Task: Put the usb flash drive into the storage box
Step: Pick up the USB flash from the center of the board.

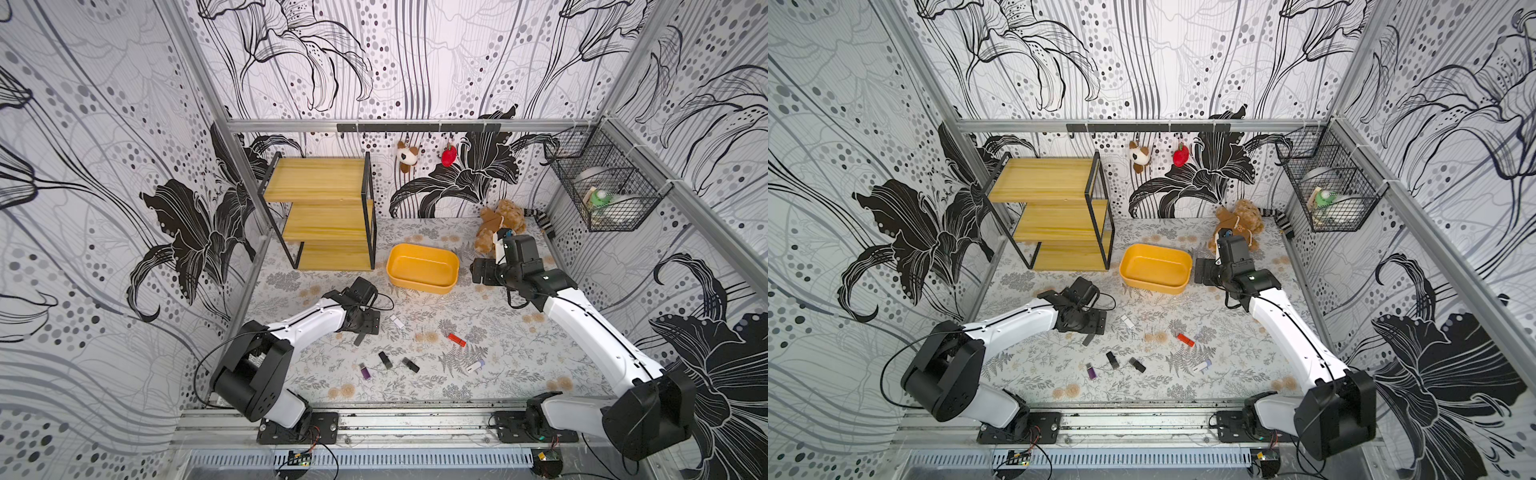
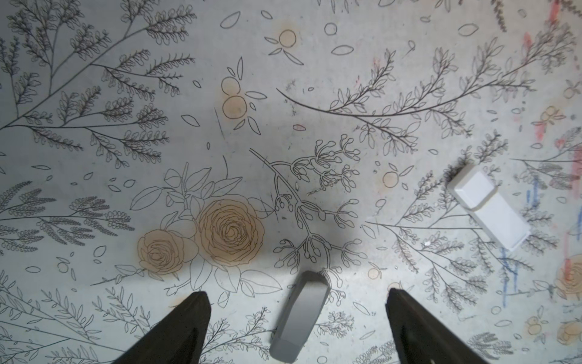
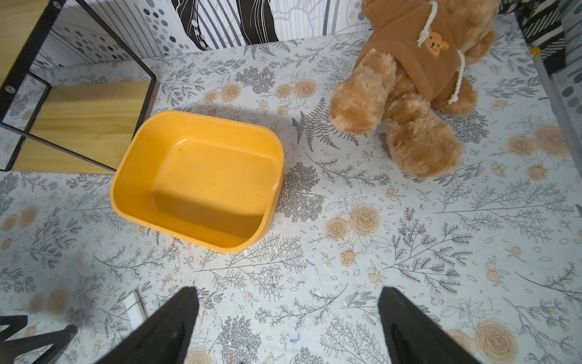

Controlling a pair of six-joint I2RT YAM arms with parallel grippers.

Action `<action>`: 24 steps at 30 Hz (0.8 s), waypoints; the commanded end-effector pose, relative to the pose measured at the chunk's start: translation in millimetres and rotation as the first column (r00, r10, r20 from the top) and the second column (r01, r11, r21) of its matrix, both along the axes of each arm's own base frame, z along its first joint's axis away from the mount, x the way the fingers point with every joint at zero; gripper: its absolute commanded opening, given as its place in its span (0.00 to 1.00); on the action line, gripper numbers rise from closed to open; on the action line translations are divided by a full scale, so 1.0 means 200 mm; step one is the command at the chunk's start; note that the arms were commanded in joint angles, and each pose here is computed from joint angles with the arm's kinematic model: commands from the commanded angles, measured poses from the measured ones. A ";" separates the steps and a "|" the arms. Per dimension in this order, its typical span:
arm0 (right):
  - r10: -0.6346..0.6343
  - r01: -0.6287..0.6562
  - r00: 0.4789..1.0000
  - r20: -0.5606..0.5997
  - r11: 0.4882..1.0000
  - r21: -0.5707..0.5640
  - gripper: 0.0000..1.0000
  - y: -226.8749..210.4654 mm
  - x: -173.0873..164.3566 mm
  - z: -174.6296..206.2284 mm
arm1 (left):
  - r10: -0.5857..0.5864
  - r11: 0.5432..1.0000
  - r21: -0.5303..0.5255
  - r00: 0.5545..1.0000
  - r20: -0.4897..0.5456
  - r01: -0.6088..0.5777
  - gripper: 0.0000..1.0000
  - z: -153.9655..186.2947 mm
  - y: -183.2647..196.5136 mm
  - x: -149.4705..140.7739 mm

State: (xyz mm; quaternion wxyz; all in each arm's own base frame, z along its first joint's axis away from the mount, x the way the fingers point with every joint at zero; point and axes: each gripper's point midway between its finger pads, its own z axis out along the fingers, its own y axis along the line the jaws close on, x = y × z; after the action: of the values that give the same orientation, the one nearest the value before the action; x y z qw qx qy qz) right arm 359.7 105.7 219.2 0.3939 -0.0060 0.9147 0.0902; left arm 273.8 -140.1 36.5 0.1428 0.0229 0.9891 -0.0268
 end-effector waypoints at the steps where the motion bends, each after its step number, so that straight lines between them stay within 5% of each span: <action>1: 0.000 0.000 1.000 -0.009 1.000 0.019 0.95 0.02 -0.01 0.03 | 0.017 1.000 0.009 0.999 -0.043 -0.017 0.90 -0.03 0.00 -0.04; 17: 0.019 -0.019 1.000 -0.014 1.000 0.009 0.95 0.03 -0.02 0.05 | 0.080 0.995 -0.056 0.994 -0.070 -0.084 0.81 -0.11 -0.03 -0.12; 24: 0.033 -0.033 0.999 -0.039 0.999 0.013 0.95 0.03 -0.06 0.02 | 0.102 0.995 0.005 0.991 -0.083 -0.102 0.67 -0.13 0.01 -0.12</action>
State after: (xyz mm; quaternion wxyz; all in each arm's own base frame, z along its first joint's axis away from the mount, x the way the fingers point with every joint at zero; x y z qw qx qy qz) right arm 356.3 108.6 223.0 0.3844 -0.0111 0.9182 0.0954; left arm 248.5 -140.3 15.2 0.1065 -0.0238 0.9934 -0.0361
